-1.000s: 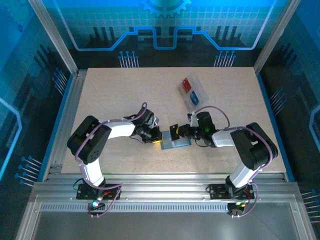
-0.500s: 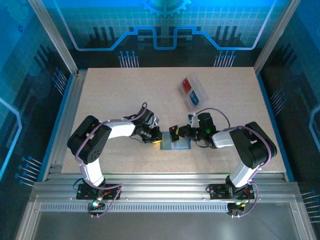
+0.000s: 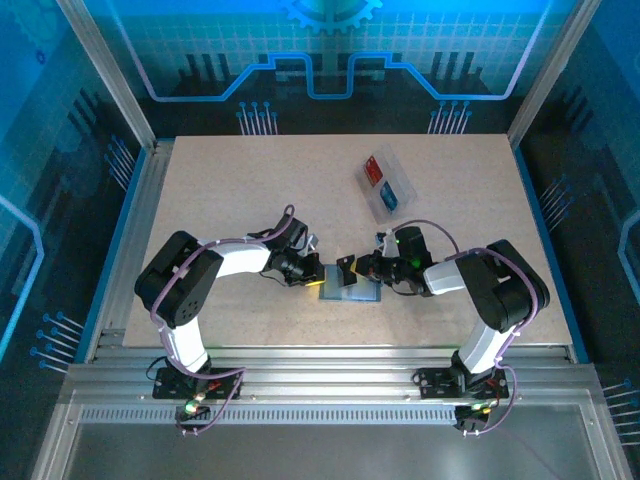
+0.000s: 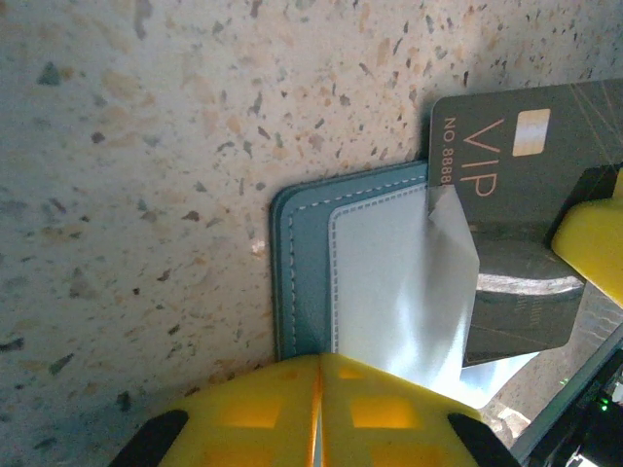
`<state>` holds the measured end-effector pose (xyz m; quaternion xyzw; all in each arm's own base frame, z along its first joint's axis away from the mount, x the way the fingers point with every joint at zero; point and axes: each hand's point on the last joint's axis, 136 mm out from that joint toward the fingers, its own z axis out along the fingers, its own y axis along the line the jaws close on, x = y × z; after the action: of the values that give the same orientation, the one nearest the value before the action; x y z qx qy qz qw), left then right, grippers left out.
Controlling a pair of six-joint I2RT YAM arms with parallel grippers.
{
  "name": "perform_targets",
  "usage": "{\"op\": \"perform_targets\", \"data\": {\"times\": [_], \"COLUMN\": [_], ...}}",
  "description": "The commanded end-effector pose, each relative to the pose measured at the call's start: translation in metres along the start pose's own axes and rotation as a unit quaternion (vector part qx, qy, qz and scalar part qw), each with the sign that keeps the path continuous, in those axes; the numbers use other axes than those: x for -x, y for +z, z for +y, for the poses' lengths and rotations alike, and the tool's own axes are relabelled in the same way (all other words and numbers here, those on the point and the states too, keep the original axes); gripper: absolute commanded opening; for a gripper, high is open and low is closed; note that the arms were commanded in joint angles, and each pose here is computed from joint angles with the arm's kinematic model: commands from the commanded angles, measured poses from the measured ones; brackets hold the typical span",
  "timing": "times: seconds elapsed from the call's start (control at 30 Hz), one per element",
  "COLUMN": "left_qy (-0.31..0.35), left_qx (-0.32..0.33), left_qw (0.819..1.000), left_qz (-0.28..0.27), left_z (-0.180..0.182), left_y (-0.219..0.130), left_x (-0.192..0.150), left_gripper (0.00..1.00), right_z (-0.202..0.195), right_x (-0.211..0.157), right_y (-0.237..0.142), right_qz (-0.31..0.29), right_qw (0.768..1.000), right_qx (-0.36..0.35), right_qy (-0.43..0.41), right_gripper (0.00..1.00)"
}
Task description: Put the credit cards into the card holder
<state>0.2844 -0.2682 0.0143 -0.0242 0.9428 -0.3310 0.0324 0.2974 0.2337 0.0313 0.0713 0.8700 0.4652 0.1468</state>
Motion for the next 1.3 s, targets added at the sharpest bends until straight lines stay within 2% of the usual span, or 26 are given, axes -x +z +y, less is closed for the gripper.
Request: {"op": "perform_targets", "data": {"times": [0.0,0.67,1.27], "left_qy": [-0.019,-0.02,-0.026], "left_qx": [0.029,0.035,0.025], "left_qw": [0.999,0.998,0.999], "left_qz": [0.039,0.038,0.04], "left_z": [0.02,0.022,0.019], "left_y": [0.013,0.014,0.014], "left_x": [-0.021,-0.021,-0.022], "left_gripper": [0.11,0.11,0.1], "right_z": [-0.017,-0.038,-0.032], "right_x": [-0.02,-0.053,-0.058], "right_y": [0.0,-0.008,0.004], "right_qz": [0.034,0.05,0.062], "right_qw": [0.998,0.994,0.994], "right_qx": [-0.023,-0.078,-0.073], "right_qy": [0.043,0.057,0.058], "right_gripper": [0.0,0.0,0.0]}}
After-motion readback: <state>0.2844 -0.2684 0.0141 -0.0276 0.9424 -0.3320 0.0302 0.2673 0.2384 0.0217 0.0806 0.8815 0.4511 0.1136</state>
